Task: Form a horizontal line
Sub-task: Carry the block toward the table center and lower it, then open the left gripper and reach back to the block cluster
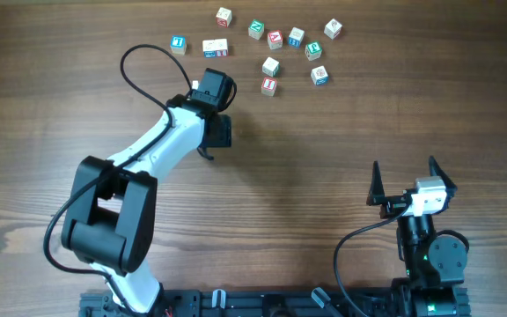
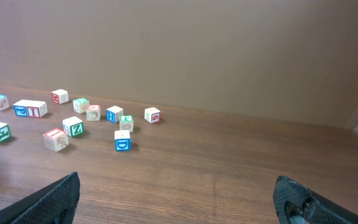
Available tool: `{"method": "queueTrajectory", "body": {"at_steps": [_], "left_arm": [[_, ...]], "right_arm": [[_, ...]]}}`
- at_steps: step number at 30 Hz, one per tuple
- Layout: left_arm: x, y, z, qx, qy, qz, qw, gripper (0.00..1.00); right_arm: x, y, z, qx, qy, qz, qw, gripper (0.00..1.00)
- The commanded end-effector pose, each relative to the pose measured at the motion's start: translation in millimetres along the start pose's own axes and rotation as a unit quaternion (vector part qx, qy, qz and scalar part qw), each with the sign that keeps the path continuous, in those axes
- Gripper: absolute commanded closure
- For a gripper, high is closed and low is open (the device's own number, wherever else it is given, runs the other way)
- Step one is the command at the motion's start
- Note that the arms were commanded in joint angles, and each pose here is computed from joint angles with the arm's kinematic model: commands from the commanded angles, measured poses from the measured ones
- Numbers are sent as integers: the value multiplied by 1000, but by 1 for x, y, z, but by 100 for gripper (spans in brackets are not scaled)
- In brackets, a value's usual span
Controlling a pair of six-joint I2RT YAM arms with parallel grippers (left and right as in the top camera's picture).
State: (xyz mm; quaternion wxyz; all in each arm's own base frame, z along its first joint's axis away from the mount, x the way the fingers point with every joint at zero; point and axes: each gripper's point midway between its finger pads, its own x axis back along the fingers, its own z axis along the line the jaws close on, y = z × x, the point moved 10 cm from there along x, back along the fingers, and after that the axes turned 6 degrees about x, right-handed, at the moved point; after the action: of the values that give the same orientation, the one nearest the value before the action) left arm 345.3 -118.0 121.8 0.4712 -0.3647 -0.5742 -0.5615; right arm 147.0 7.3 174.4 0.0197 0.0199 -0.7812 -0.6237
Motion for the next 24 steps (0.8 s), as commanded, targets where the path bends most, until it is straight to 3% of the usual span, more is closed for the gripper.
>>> {"method": "queueTrajectory", "body": {"at_steps": [1, 2, 3, 9, 12, 14, 19, 24], "left_arm": [[54, 30, 9, 24, 9, -95, 995, 37], [69, 36, 11, 32, 4, -120, 992, 87], [86, 45, 11, 41, -7, -150, 988, 96], [208, 106, 11, 46, -106, -292, 949, 96], [255, 123, 28, 70, -126, -342, 929, 96], [271, 132, 41, 70, -183, -346, 917, 96], [240, 143, 47, 92, -224, -287, 927, 96], [164, 153, 22, 79, -221, -189, 954, 96]], "right_arm": [[0, 1, 0, 5, 3, -5, 1000, 0], [0, 1, 0, 5, 3, -5, 1000, 0], [0, 1, 0, 5, 3, -5, 1000, 1], [0, 1, 0, 5, 3, -5, 1000, 0], [0, 1, 0, 5, 3, -5, 1000, 0], [0, 1, 0, 5, 3, -5, 1000, 0], [0, 1, 0, 5, 3, -5, 1000, 0], [0, 1, 0, 5, 3, -5, 1000, 0]]}}
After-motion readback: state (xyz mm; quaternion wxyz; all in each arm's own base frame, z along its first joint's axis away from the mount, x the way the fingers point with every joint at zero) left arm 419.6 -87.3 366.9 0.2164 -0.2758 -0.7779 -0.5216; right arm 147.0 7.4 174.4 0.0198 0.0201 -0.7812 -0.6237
